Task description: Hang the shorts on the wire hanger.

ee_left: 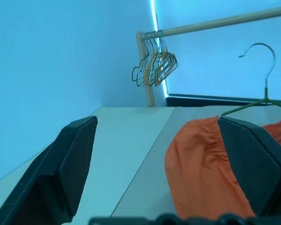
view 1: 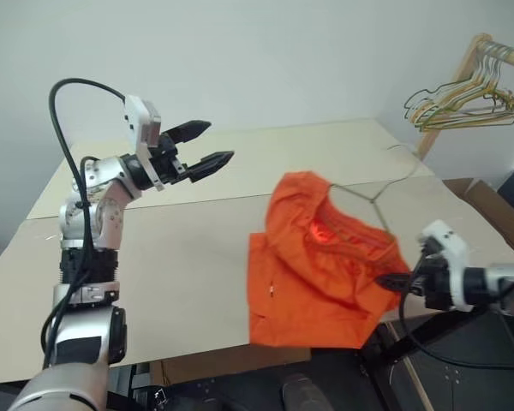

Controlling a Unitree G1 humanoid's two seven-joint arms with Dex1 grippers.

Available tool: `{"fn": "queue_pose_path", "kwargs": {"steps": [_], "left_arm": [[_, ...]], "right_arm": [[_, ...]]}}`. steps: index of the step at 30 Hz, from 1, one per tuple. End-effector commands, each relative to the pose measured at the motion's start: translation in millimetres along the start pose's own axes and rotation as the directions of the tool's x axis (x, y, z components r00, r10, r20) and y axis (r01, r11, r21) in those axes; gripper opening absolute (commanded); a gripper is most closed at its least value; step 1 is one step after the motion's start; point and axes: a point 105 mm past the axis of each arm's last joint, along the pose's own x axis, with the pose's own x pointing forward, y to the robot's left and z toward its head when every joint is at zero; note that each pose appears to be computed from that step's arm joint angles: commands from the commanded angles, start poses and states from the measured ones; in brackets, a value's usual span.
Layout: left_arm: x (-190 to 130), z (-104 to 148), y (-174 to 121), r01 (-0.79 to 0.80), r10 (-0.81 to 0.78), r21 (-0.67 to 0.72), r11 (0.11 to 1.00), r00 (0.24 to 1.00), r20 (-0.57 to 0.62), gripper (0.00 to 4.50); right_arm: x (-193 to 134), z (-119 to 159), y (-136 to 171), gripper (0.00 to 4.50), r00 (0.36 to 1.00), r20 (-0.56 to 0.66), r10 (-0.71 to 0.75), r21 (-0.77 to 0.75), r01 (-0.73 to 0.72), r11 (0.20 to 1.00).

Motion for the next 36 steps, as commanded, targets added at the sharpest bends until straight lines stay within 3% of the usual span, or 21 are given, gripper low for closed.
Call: {"fn": "queue_pose_path", "kwargs": {"steps": [1, 9, 16, 24, 36], "left_arm": [[9.1, 27.2, -16.9, 0.002, -0.002, 0.001, 1.0, 0.994, 0.11, 4.47], [20.2, 40.0, -20.7, -0.006, 0.007, -0.011, 1.0, 0.985, 0.174, 4.47], [22.3, 42.9, -15.4, -0.011, 0.01, 0.003, 1.0, 0.983, 0.185, 4.47], [23.2, 46.1, -18.5, 0.021, -0.021, -0.001, 1.0, 0.98, 0.199, 4.47], [19.0, 61.1, -23.4, 0.07, -0.061, -0.03, 0.997, 0.968, 0.242, 4.47]], "right_arm": [[-25.4, 10.7, -11.2, 0.0, 0.984, 0.09, -0.151, 0.075, 0.145, 0.987], [-60.1, 16.3, -57.2, 0.0, 0.879, 0.128, -0.46, 0.212, 0.429, 0.878], [-95.3, 45.7, -95.7, 0.0, 0.682, 0.176, -0.709, 0.376, 0.619, 0.689], [-107.0, 65.6, -126.1, 0.0, 0.57, 0.125, -0.812, 0.619, 0.595, 0.513], [-119.6, 62.9, -149.1, 0.0, 0.504, -0.047, -0.863, 0.818, 0.515, 0.256]]}}
